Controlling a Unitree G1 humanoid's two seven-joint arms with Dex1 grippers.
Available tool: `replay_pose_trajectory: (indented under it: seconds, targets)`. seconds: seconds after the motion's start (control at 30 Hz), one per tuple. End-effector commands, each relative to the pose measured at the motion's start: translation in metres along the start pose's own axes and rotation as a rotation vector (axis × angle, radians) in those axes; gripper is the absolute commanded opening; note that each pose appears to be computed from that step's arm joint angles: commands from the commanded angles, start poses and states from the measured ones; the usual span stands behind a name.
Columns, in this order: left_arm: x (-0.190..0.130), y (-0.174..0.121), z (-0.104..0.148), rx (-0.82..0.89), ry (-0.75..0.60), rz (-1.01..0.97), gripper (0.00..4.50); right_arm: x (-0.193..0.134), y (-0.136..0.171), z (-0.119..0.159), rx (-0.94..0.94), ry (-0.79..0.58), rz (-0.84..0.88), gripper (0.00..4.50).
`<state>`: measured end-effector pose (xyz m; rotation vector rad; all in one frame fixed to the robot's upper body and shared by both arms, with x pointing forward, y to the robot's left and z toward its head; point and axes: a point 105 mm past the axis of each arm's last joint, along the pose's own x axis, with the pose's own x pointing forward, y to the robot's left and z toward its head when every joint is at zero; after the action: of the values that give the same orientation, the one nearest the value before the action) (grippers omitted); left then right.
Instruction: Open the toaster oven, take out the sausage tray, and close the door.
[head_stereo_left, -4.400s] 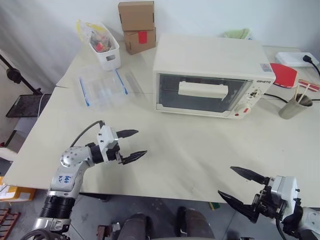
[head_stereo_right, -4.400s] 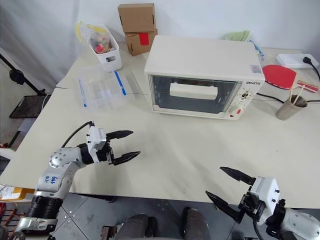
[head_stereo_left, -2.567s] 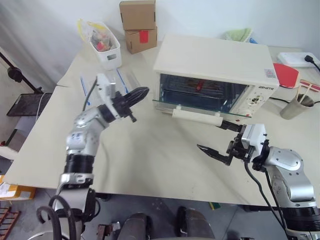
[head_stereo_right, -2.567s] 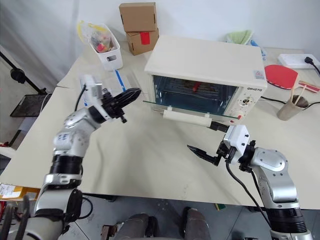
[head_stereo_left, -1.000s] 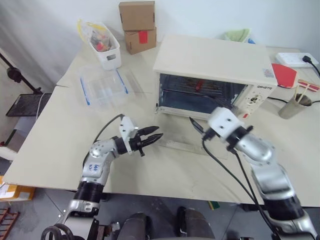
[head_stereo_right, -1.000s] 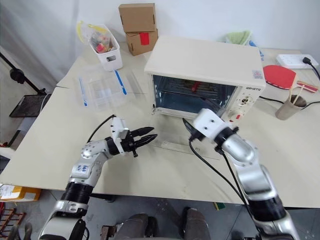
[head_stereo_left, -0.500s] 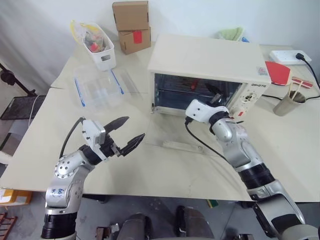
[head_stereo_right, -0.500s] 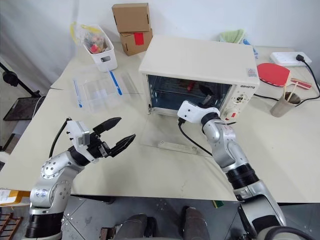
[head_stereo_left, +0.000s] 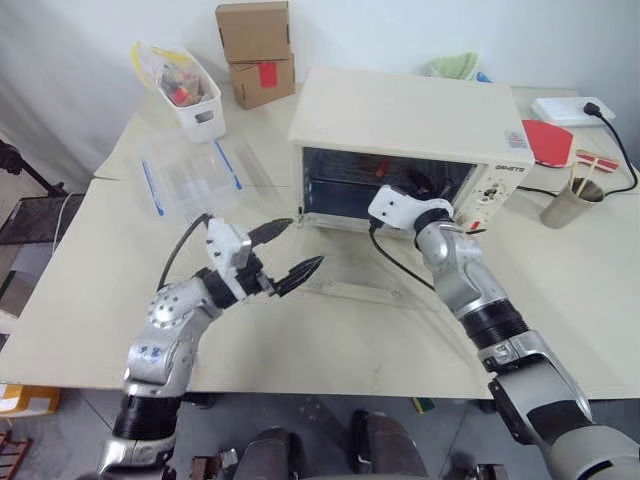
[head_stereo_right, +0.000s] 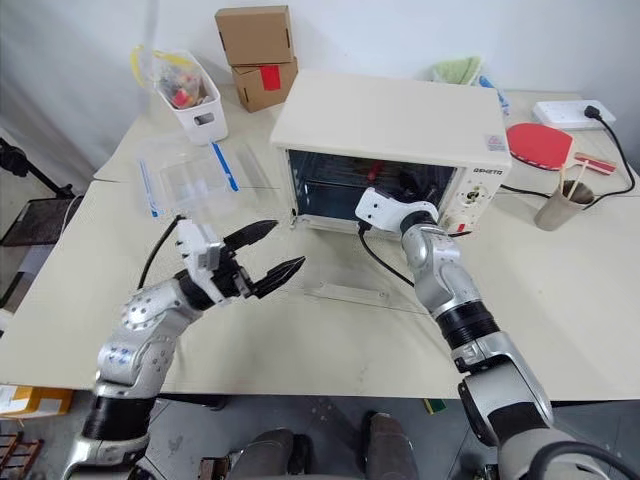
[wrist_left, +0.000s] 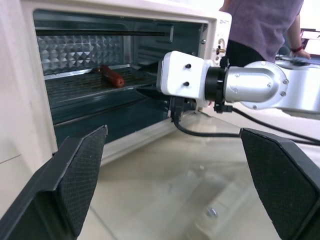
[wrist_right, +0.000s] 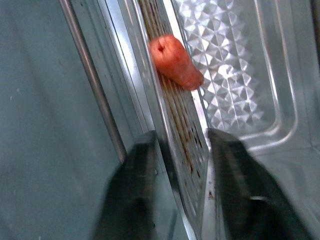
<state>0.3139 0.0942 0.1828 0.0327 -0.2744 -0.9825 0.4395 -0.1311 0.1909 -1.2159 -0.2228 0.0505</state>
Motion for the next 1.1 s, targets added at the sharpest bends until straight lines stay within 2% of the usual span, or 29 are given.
replay_pose_trajectory:
  seconds: [0.03, 0.07, 0.1, 0.37, 0.6, 0.83, 1.1]
  targets:
    - [0.017, 0.005, 0.008, 0.045, -0.049, -0.039, 4.5, 0.005, -0.018, 0.02, -0.018, -0.071, -0.071, 0.37]
    - [0.02, 0.007, 0.009, 0.047, -0.056, -0.041, 4.5, 0.005, -0.019, 0.021, -0.017, -0.076, -0.076, 0.16]
    - [0.024, 0.011, 0.01, 0.045, -0.066, -0.039, 4.5, 0.006, -0.022, 0.023, -0.02, -0.082, -0.086, 0.13]
    - [0.053, 0.043, 0.025, 0.076, -0.127, -0.033, 4.5, 0.006, -0.034, 0.03, -0.036, -0.114, -0.122, 0.13]
    - [0.052, 0.057, 0.03, 0.051, -0.132, -0.039, 4.5, 0.002, -0.037, 0.038, -0.052, -0.173, -0.121, 0.13]
    - [0.045, 0.064, 0.028, -0.017, -0.104, -0.057, 4.5, -0.031, -0.029, 0.055, -0.057, -0.269, -0.056, 0.13]
    - [0.041, 0.07, 0.027, -0.032, -0.097, -0.061, 4.5, -0.069, -0.03, 0.051, -0.094, -0.271, -0.035, 0.13]
